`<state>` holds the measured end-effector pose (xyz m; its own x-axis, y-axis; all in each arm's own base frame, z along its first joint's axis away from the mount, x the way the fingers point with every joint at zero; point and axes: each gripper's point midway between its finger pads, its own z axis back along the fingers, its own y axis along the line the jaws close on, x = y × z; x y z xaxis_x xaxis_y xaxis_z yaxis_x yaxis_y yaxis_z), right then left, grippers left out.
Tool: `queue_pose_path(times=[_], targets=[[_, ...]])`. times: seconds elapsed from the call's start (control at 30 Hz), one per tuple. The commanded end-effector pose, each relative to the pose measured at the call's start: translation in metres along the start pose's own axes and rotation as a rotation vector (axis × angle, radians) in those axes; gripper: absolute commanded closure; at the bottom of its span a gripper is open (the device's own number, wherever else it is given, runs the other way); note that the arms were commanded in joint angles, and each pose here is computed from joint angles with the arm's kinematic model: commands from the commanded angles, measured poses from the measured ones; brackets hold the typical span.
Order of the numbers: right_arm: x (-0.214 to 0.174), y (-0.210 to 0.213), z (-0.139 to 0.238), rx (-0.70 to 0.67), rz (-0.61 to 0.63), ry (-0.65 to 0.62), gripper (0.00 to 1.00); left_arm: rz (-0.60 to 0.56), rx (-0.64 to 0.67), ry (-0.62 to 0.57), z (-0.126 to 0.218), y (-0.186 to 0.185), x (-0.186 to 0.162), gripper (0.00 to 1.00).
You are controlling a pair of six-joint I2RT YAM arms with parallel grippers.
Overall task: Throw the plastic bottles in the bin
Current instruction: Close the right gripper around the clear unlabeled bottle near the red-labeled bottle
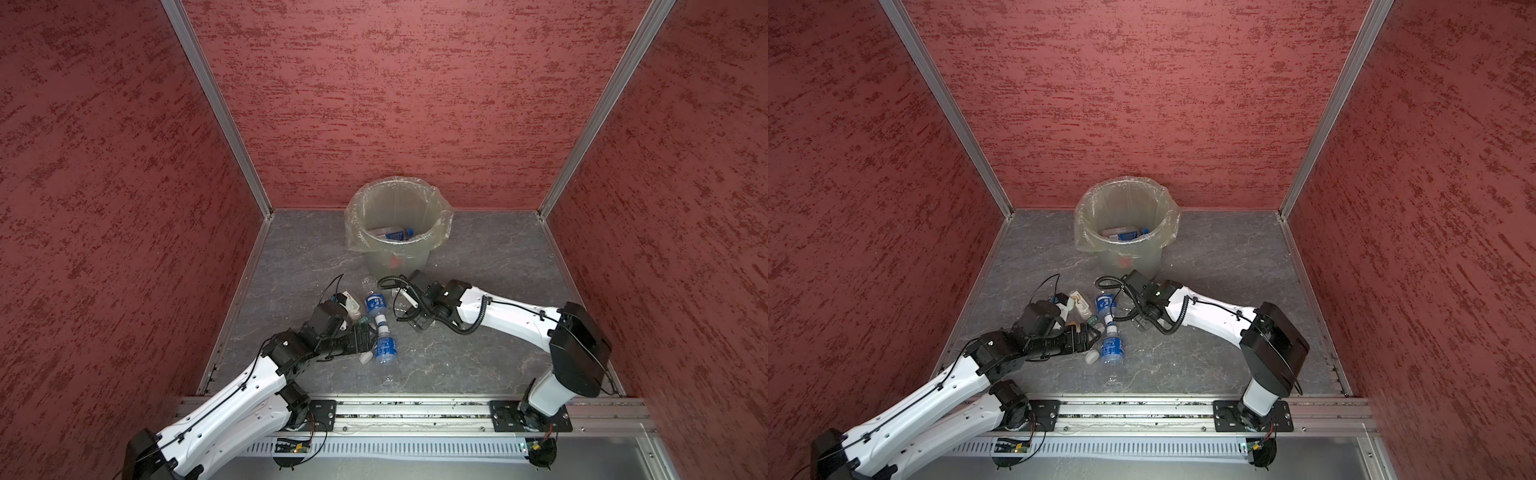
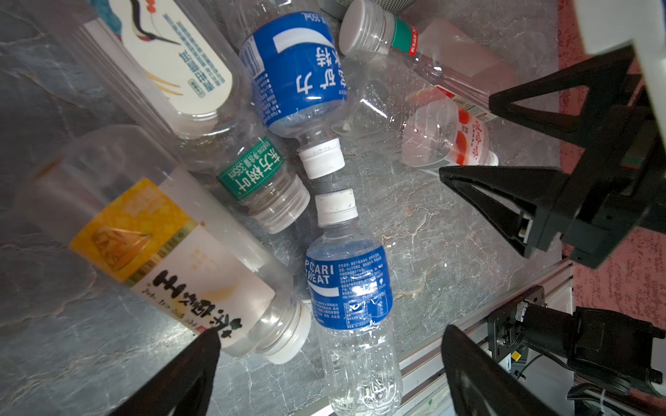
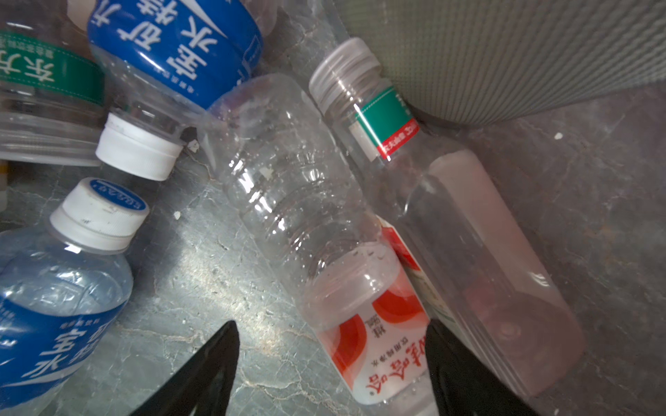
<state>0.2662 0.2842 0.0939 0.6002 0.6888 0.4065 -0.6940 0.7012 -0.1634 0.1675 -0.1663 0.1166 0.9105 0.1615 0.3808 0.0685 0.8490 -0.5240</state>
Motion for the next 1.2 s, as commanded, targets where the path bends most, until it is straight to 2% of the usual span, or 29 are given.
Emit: queue_pose_path(times=[0.0,0.37,0.8,1.17], targets=[[0.011,-0.004,0.002,-0.032,0.041,-0.015,0.18,-0.005,0.015,0.000,-0.001,0.003,-0.001,0.04],[0.016,0.004,-0.018,-0.007,0.077,0.014,0.20,-0.034,-0.060,0.009,0.001,-0.008,-0.005,0.04],[0.000,0.011,-0.030,0.031,0.084,0.083,0.29,-0.027,-0.049,0.008,0.001,-0.005,-0.006,0.04],[-0.001,0.016,-0.040,0.052,0.104,0.117,0.29,-0.026,-0.042,0.011,-0.002,-0.004,-0.005,0.04]])
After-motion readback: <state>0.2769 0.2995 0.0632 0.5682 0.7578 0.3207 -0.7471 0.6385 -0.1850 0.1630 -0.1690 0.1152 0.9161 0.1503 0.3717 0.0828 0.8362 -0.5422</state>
